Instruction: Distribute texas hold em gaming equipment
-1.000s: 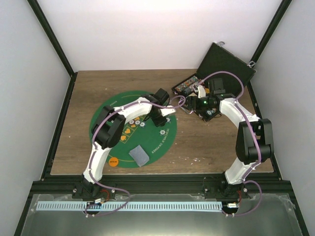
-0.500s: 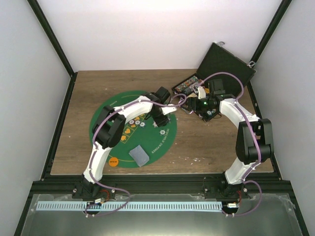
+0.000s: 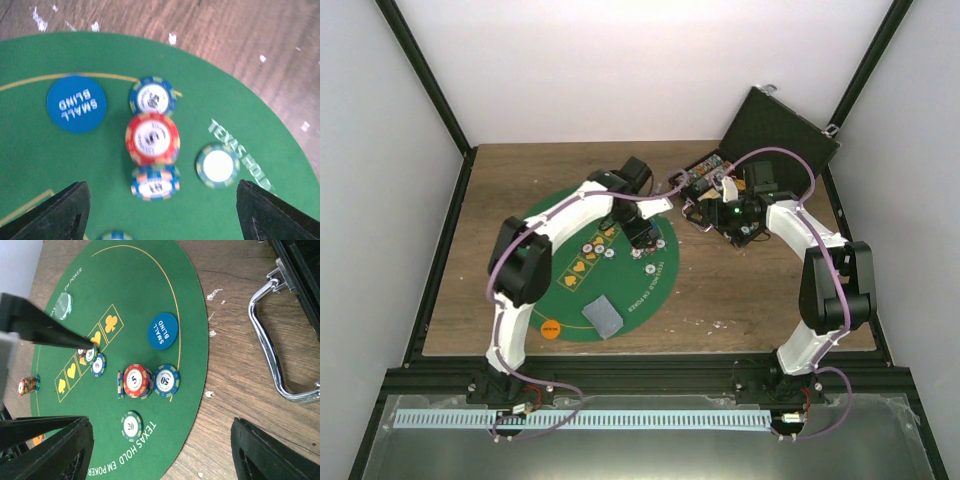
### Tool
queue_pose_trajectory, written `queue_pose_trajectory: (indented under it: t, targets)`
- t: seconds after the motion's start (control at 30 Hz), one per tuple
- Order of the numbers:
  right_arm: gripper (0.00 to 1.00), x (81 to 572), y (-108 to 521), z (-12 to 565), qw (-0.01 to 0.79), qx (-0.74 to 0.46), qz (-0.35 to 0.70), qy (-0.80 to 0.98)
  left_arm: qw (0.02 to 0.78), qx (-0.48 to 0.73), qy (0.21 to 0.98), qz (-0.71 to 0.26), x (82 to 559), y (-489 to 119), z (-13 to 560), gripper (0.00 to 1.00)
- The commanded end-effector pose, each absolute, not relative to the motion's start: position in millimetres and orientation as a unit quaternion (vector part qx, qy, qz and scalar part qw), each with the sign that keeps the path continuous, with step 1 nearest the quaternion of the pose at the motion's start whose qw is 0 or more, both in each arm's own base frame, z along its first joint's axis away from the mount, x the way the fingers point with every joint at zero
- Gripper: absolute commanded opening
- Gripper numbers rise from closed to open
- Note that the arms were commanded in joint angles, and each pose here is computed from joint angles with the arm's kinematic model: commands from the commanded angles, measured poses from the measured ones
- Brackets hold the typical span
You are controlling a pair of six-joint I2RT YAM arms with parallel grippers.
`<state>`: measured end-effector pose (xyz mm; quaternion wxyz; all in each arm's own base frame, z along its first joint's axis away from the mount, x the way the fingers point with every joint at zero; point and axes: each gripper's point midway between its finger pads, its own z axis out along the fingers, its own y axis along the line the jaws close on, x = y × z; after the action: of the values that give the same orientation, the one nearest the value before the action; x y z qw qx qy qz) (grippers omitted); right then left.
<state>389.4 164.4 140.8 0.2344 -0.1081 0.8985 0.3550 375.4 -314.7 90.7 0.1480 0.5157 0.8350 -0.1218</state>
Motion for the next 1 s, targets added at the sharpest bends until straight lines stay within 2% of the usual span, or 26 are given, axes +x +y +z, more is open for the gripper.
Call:
queue_pose_trajectory:
  t: [0.0, 0.13, 0.37, 0.63, 0.7, 0.83, 0.97]
  targets:
    - [0.76, 393.9, 162.4, 165.1, 0.259, -0.115, 0.360, 0.889, 0.150, 0.515, 0.828, -0.165, 355.0, -285.2, 126.8, 0.81]
    - [0.76, 393.1, 167.6, 165.2, 0.252, -0.108, 0.375, 0.885, 0.150, 0.451, 0.871, -0.125, 373.4, -228.8, 127.3, 0.78]
    - [0.75, 395.6, 180.6, 164.1, 0.246, -0.116, 0.368, 0.889, 0.119, 0.344, 0.929, -0.062, 393.9, -140.8, 86.1, 0.84]
    - [0.74, 386.6, 239.2, 171.7, 0.240, -0.199, 0.355, 0.881, 0.119, 0.361, 0.922, -0.076, 380.9, -140.5, 57.9, 0.79]
    - [0.69, 380.6, 252.2, 167.2, 0.220, -0.184, 0.367, 0.885, 0.122, 0.351, 0.924, -0.085, 382.8, -142.5, 57.3, 0.76]
    - [0.53, 358.6, 260.4, 149.9, 0.202, -0.126, 0.388, 0.890, 0.124, 0.344, 0.926, -0.094, 382.2, -141.9, 55.0, 0.73]
    - [0.46, 336.8, 285.3, 138.1, 0.205, -0.120, 0.394, 0.888, 0.133, 0.347, 0.923, -0.103, 380.1, -145.1, 55.4, 0.71]
